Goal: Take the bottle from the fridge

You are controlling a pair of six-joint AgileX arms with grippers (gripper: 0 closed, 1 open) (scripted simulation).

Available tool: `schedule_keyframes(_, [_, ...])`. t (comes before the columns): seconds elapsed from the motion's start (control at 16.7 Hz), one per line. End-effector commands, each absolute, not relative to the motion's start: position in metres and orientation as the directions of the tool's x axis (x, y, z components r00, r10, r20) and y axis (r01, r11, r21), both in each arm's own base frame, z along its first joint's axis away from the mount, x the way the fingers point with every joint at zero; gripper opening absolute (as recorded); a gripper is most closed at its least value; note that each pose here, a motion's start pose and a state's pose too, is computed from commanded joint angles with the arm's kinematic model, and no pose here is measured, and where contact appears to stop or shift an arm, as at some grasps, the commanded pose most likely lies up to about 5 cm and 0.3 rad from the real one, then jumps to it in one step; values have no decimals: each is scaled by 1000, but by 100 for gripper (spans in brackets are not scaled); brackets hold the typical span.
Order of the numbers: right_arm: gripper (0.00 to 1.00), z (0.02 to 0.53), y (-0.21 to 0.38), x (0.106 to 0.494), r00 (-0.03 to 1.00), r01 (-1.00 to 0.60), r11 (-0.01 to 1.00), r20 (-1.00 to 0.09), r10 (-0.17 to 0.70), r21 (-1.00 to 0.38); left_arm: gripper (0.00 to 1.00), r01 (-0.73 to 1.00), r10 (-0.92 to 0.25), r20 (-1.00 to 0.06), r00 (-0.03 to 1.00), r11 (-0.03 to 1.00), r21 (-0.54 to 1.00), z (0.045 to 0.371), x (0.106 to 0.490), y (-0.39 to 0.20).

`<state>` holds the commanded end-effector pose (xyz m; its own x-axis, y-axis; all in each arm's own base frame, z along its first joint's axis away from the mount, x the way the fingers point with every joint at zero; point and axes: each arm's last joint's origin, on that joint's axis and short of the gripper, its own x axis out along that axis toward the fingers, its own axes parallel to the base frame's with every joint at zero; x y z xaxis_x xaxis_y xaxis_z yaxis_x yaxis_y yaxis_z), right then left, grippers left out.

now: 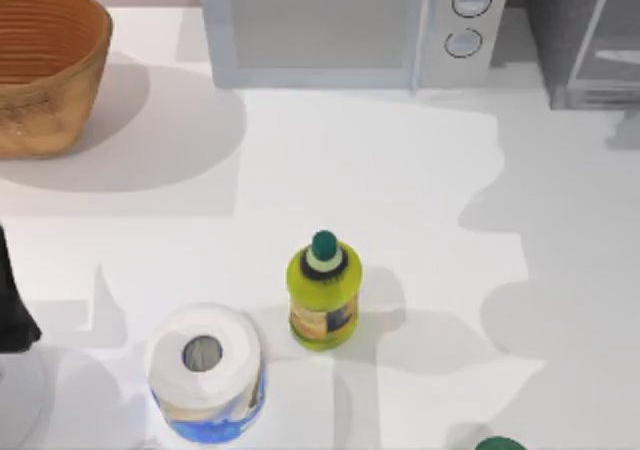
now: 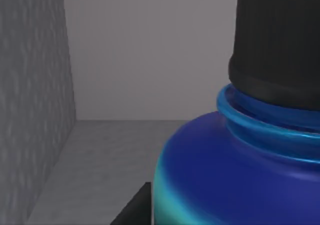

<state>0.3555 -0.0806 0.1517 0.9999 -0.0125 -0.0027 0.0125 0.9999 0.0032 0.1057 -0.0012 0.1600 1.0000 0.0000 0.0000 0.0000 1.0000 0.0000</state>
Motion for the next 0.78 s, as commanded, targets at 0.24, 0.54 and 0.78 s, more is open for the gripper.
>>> schedule_keyframes(0.24, [0, 154, -77, 354, 1000, 7, 1000, -14, -7, 6, 100, 0, 0, 0, 1000, 1000, 0, 160, 106, -1])
schedule_keyframes(0.54, [0, 191, -59, 321, 1000, 9, 1000, -11, -9, -5, 100, 0, 0, 0, 1000, 1000, 0, 160, 106, -1])
schedule_keyframes(0.78, [0, 227, -38, 263, 1000, 11, 1000, 6, -11, -12, 100, 0, 0, 0, 1000, 1000, 0, 160, 106, -1])
